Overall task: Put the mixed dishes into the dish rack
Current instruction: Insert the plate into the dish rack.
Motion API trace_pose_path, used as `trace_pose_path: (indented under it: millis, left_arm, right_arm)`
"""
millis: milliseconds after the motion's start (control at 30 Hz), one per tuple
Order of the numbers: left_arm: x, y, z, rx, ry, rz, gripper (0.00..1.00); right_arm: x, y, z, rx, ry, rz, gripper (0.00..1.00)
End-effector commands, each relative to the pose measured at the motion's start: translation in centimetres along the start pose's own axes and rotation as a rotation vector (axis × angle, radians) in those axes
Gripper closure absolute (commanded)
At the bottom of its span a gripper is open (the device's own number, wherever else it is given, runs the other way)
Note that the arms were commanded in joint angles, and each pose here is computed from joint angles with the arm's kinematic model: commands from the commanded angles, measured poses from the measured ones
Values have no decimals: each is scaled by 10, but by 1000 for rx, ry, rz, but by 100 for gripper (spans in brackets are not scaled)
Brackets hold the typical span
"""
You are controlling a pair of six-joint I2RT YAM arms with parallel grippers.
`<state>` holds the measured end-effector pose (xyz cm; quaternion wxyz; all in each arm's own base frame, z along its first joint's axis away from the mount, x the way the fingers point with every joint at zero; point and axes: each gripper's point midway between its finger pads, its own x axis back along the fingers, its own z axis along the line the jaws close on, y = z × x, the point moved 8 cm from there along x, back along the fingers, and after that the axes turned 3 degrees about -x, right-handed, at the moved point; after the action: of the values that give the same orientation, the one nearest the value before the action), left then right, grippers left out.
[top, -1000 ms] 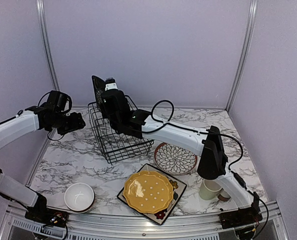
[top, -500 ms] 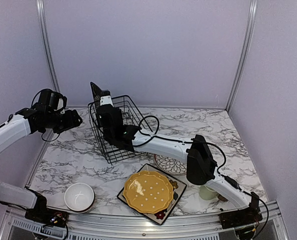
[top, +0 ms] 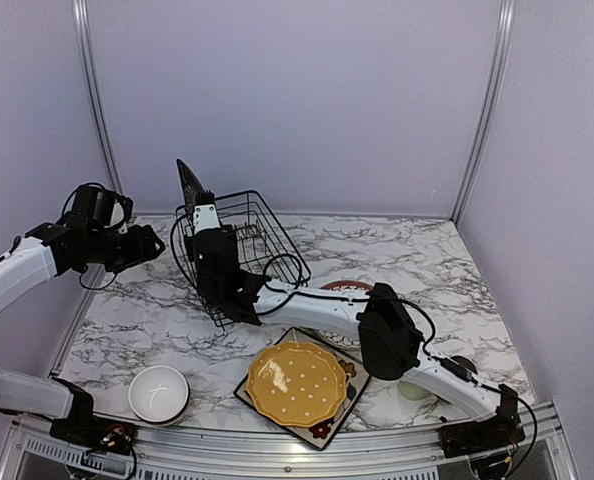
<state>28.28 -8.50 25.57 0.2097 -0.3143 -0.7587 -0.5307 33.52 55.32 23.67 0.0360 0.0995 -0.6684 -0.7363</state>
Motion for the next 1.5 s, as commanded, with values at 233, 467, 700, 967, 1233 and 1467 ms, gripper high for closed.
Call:
trace_pose_path:
  millis: [233, 467, 700, 967, 1233, 1467]
  left_arm:
    - [-14, -15, 2, 36, -46, 61, 27]
    - [-10, -16, 2, 44, -52, 47, 27]
    - [-6, -17, 1, 44, -56, 49, 27]
    - [-8, -19, 2, 52, -57, 58, 27]
    - [-9, -21, 2, 55, -64, 65, 27]
    - [-7, -23, 2, 64, -66, 69, 27]
  right_arm:
    - [3, 29, -3, -189, -24, -129, 100]
    - [3, 13, 1, -203, -10, -103, 100]
    - [3, -3, 1, -197, -9, -99, 100]
    - [2, -12, 1, -193, 6, -115, 97]
    - [3, -10, 1, -228, 15, -152, 99]
    - [3, -15, -1, -237, 3, -155, 100]
